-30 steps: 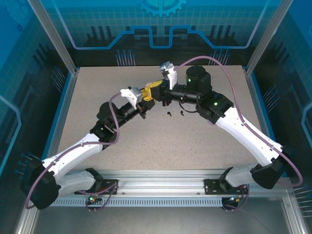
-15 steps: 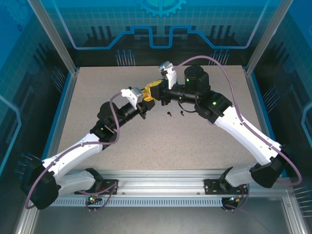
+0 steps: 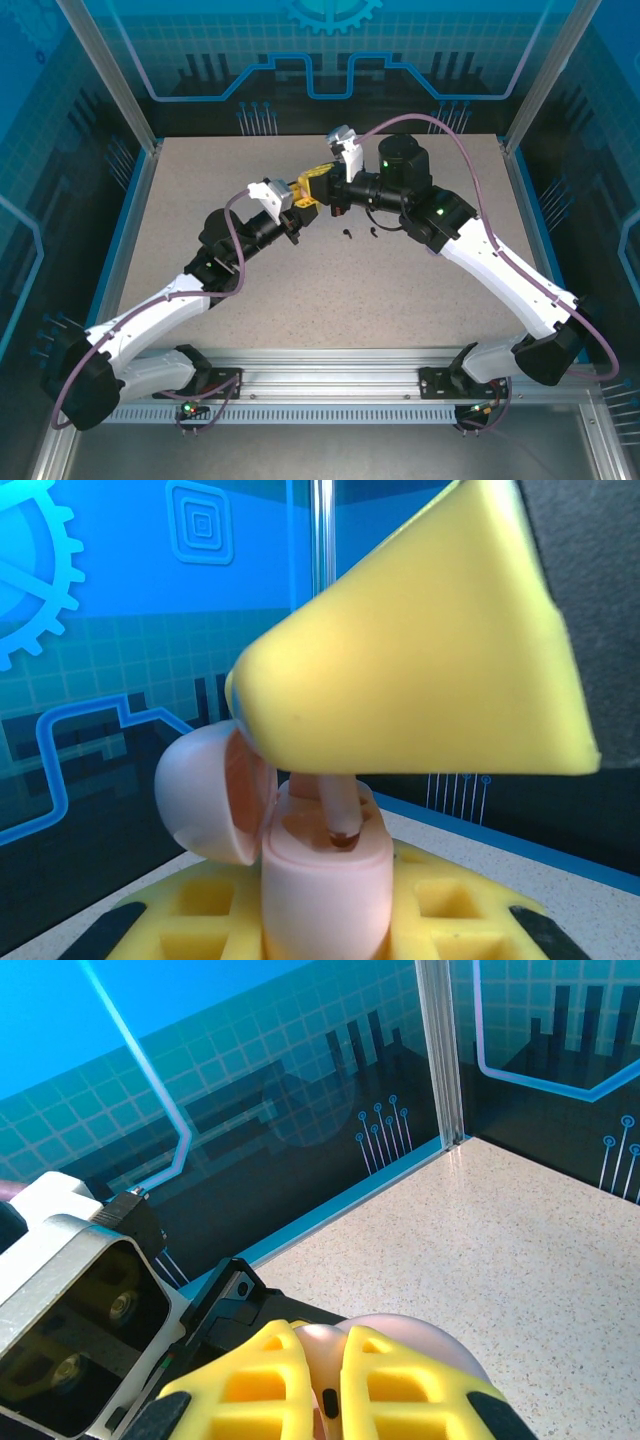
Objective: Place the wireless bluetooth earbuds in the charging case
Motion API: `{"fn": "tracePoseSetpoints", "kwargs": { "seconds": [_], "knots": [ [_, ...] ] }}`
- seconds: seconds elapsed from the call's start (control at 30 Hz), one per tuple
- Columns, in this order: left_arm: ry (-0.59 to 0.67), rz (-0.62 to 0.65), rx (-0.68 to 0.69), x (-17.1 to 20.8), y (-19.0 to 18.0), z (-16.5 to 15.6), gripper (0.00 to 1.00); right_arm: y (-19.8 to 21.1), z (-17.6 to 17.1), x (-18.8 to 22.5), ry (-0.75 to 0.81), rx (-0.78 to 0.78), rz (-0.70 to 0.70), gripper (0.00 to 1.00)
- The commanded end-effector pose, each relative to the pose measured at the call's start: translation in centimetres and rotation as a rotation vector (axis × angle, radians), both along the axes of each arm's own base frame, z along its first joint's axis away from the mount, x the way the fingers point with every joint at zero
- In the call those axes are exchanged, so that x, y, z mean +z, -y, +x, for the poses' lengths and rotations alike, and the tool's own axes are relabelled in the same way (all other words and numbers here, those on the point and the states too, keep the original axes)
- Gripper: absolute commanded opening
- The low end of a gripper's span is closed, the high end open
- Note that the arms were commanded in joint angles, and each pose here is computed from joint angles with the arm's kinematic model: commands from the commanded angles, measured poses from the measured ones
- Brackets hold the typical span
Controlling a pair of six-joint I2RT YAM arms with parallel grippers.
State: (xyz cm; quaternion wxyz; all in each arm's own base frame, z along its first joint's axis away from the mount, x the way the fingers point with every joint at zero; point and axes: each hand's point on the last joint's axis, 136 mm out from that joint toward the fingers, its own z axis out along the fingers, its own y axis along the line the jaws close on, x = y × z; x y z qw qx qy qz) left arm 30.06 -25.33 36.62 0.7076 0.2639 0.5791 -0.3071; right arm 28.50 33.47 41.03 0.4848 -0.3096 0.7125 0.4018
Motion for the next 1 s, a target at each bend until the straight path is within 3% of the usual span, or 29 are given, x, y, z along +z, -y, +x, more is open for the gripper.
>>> {"fn": "tracePoseSetpoints", "kwargs": {
  "seconds": [0.0,0.77,0.97],
  "knots": [
    [0.127,-0.060,0.021,4.4,-1.0,-1.2,0.00,0.4,-0.7,-1.4,-0.034,0.024,-0.038,0.11],
    [0.137,-0.073,0.025,4.9,-1.3,-1.5,0.00,-0.2,-0.9,-2.4,-0.055,0.056,-0.067,0.13],
    [0.133,-0.074,0.026,4.9,-1.3,-1.5,0.00,-0.2,-0.8,-2.3,-0.052,0.047,-0.066,0.30]
  ]
}}
